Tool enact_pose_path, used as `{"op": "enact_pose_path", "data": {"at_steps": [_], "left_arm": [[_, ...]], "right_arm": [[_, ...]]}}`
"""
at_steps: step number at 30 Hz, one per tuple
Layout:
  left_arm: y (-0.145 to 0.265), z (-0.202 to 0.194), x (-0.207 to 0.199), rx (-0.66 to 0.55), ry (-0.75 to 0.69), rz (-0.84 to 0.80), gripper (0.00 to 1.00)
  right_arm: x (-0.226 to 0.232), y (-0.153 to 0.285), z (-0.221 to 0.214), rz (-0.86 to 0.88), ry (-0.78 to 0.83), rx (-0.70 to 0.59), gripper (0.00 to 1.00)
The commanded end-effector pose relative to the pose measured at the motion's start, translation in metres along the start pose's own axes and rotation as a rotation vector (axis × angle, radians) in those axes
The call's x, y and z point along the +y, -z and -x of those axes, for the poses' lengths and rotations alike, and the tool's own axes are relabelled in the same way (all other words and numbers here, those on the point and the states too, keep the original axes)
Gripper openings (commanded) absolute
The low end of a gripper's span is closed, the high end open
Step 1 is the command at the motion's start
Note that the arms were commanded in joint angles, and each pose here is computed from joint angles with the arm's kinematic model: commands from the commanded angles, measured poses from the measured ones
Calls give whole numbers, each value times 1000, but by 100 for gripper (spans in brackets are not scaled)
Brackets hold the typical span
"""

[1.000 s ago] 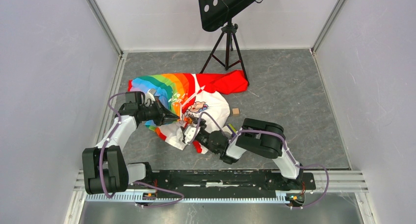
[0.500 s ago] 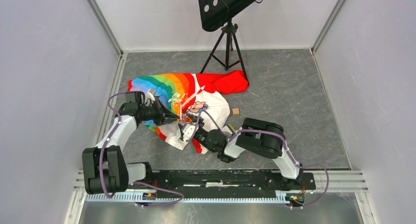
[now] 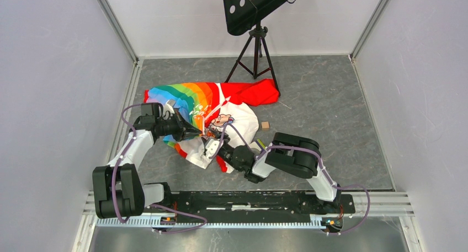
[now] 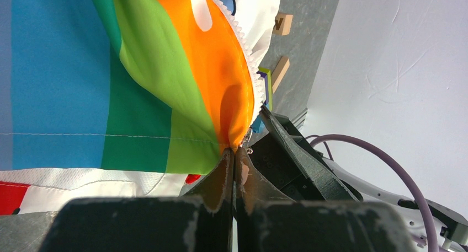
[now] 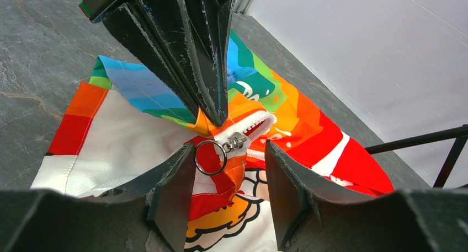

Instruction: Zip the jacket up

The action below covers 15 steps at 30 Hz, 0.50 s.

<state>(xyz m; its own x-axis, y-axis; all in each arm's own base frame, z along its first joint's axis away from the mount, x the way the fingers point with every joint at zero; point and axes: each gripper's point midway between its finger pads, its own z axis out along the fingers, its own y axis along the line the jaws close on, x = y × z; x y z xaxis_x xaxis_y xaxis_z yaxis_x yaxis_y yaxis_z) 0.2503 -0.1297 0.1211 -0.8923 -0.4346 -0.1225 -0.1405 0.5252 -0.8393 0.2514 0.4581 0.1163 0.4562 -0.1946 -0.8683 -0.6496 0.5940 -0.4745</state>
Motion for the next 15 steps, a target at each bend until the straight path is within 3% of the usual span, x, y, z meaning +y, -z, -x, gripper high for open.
{"op": "enact_pose_path", "data": {"at_steps": [1, 15], "left_arm": [[3, 3, -10, -9, -46, -47, 2], [2, 3, -9, -8, -43, -43, 2]], "right_arm": [[-47, 3, 68, -175, -92, -243, 55], [-63, 18, 77, -227, -123, -262, 59]]}}
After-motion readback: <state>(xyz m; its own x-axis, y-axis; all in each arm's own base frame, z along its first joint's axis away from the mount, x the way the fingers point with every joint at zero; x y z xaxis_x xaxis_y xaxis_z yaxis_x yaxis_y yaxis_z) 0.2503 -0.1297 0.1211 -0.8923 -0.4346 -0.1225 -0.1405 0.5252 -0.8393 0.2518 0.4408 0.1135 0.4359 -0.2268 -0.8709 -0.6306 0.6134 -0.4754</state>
